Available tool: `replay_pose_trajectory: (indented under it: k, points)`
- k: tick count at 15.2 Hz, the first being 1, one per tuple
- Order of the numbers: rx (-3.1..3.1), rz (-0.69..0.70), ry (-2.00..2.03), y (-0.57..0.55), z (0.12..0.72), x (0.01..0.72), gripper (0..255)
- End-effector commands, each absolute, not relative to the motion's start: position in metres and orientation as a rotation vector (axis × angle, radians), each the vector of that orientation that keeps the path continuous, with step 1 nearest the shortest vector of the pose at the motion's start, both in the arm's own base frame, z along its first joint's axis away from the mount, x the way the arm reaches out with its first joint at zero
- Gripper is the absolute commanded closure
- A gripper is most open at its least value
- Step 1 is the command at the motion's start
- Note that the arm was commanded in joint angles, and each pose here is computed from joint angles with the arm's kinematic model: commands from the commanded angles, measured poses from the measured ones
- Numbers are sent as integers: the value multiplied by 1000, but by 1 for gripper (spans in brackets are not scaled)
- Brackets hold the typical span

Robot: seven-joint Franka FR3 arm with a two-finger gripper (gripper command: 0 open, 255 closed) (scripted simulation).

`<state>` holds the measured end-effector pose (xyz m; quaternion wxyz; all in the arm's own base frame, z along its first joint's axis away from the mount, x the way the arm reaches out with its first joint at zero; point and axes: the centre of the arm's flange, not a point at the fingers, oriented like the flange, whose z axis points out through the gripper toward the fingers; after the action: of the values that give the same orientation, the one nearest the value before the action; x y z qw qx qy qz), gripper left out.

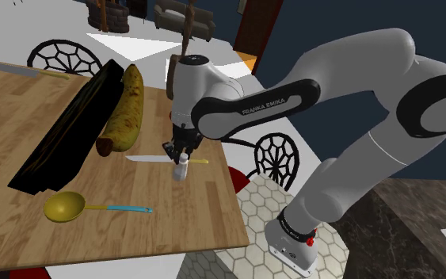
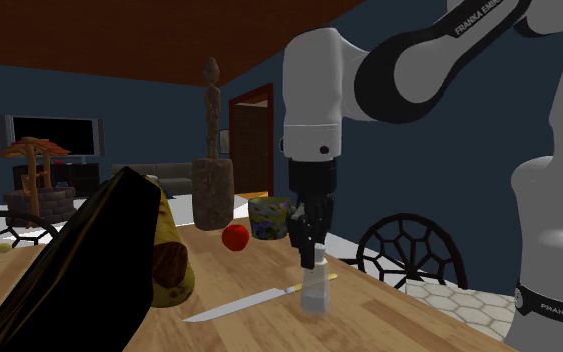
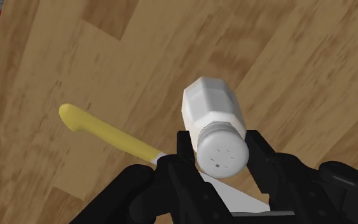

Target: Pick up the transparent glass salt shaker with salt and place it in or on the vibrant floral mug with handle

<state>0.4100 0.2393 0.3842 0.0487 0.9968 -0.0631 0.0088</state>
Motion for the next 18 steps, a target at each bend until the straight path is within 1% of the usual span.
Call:
replay_pose_trajectory:
  k: [1,18]
  points:
    - [3038,26,-192,239,395,409,255]
    - [3038,26,-192,239,485,409,255]
